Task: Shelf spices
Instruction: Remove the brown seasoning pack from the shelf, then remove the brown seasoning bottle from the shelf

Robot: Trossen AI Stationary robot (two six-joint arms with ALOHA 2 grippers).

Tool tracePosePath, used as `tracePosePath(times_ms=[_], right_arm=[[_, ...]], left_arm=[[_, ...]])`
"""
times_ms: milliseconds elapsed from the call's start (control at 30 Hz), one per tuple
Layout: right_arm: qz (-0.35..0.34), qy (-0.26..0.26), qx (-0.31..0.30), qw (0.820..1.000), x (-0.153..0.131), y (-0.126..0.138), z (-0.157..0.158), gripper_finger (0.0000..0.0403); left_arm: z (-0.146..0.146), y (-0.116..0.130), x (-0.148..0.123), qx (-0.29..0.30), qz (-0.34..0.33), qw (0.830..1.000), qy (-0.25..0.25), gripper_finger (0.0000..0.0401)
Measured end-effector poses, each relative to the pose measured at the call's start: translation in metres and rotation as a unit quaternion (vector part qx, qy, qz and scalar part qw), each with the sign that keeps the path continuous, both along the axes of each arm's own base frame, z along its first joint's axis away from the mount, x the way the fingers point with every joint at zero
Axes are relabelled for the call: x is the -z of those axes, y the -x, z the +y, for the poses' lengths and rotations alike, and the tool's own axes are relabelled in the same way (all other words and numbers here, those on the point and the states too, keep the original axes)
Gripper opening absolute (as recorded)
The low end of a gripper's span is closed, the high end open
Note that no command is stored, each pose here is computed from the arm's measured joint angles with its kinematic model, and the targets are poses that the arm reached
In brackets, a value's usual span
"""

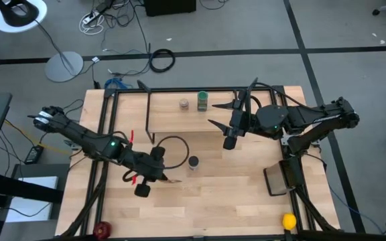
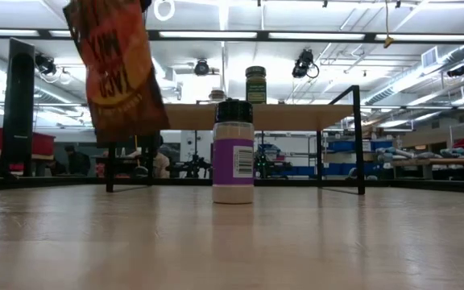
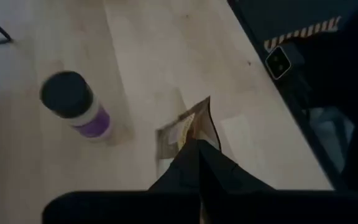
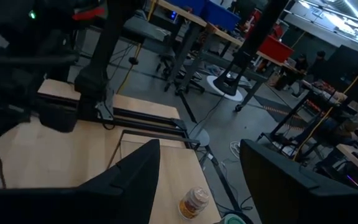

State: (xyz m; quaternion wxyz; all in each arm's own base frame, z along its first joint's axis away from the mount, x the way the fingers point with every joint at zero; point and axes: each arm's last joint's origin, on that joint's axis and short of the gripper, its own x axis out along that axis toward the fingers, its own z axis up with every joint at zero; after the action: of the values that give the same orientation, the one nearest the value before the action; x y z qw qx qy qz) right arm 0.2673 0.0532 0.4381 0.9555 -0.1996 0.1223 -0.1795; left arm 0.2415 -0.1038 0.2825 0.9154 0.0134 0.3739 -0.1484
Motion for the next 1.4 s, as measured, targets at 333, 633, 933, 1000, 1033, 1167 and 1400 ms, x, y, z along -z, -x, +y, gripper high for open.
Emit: tracePosePath(times_ms=[333, 633, 933, 1000, 1033, 1167, 1400], right_arm=[[-0.007, -0.002, 0.0, 1.0, -0.001, 0.0, 0.0, 0.022], [-0.009, -0.006, -0.003, 1.0, -0.001, 0.0, 0.002, 0.022], [-0.009, -0.006, -0.007, 1.0, -0.001, 0.001, 0.004, 0.022], [-0.009, -0.006, -0.007, 1.0, -0.001, 0.001, 0.004, 0.022], [-0.009, -0.006, -0.007, 1.0, -0.001, 0.001, 0.004, 0.022], [-0.008, -0.006, -0.006, 1.0, -0.001, 0.001, 0.004, 0.022], [-0.004, -0.005, -0.006, 1.0, 0.0, 0.001, 0.004, 0.022]], left_arm=[[0.014, -0.009, 0.064, -0.032, 0.06, 0.995, 0.074, 0.0], [0.037, -0.016, 0.067, -0.113, 0.038, 0.993, 0.021, 0.0008], [0.041, -0.016, 0.067, -0.147, 0.023, 0.989, -0.019, 0.0053], [0.042, -0.017, 0.067, -0.159, 0.018, 0.987, -0.03, 0.0071], [0.042, -0.017, 0.067, -0.166, 0.015, 0.985, -0.037, 0.0081], [0.044, -0.017, 0.065, -0.176, 0.007, 0.982, -0.071, 0.0119], [0.044, -0.03, 0.024, -0.178, -0.055, 0.97, -0.154, 0.0144]])
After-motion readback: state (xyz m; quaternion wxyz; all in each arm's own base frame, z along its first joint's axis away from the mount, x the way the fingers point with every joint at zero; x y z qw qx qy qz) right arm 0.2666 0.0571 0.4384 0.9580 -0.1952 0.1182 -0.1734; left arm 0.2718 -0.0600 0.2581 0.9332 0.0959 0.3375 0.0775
